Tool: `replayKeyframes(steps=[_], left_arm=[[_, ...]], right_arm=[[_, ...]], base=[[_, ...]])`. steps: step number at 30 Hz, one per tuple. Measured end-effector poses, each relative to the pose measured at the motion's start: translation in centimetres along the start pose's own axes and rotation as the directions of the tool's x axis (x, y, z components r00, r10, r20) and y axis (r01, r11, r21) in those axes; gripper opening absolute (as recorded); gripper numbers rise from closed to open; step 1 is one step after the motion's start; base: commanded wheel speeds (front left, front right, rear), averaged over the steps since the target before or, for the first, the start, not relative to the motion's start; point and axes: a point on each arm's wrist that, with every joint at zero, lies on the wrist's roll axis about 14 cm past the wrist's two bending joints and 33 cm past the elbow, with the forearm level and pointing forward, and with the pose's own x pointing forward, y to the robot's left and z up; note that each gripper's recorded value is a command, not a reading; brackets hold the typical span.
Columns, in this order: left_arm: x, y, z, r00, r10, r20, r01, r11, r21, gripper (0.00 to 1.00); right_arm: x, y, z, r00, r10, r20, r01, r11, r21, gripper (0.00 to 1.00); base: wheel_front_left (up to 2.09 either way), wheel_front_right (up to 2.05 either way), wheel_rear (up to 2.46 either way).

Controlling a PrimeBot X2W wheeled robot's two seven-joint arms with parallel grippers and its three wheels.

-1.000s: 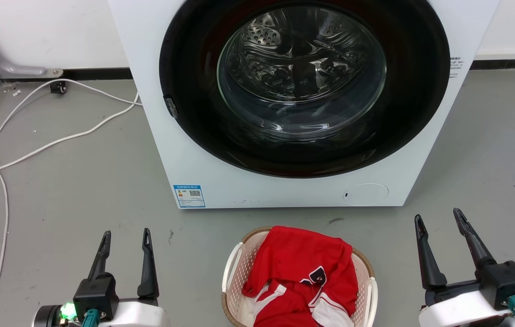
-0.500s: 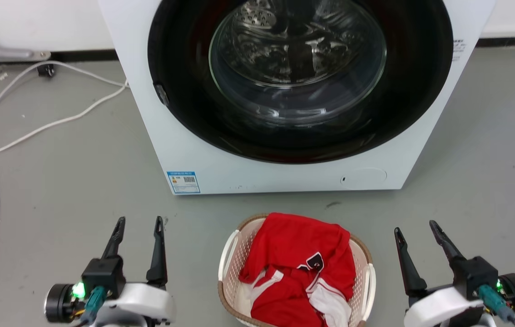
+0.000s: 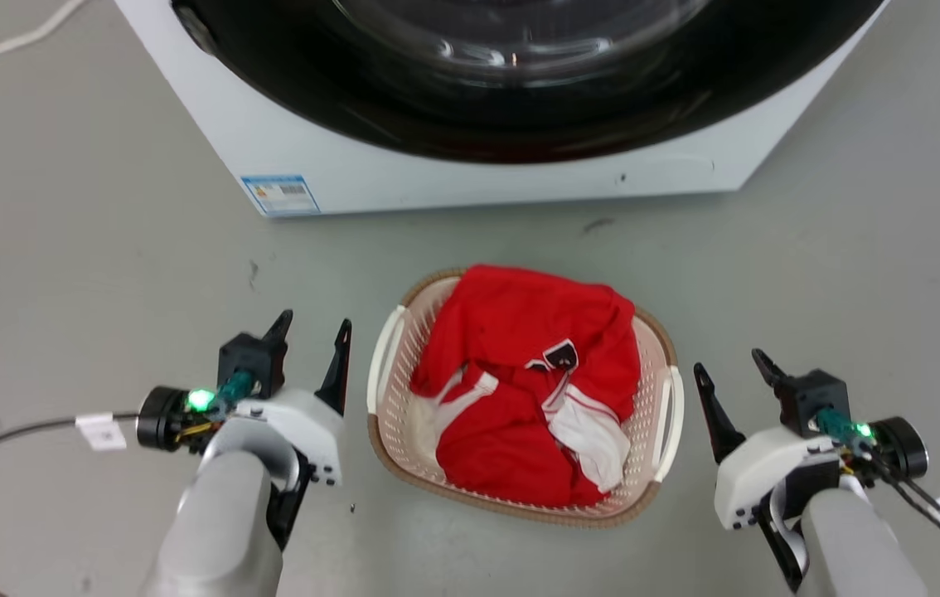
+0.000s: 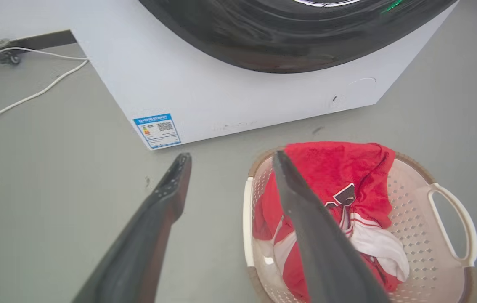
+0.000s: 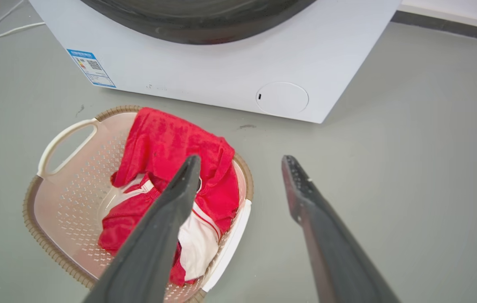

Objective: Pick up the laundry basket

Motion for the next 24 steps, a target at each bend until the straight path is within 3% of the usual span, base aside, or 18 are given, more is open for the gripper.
replayKeyframes(steps=[11,24], left_arm=[[6.0,-2.0,-5.7,0.975,-0.109,-0.196,0.109,0.994,-0.01,1.0],[8.3,-2.8,-13.6,0.894,-0.166,-0.415,0.175,0.984,-0.015,1.0]], right_arm=[[2.4,-0.5,-7.4,0.966,0.017,-0.257,-0.015,1.0,0.01,1.0],[3.6,-0.2,-13.5,0.897,0.045,-0.44,-0.01,0.997,0.081,1.0]], base=[[0.0,0.0,0.0],[0.0,0.0,0.0]])
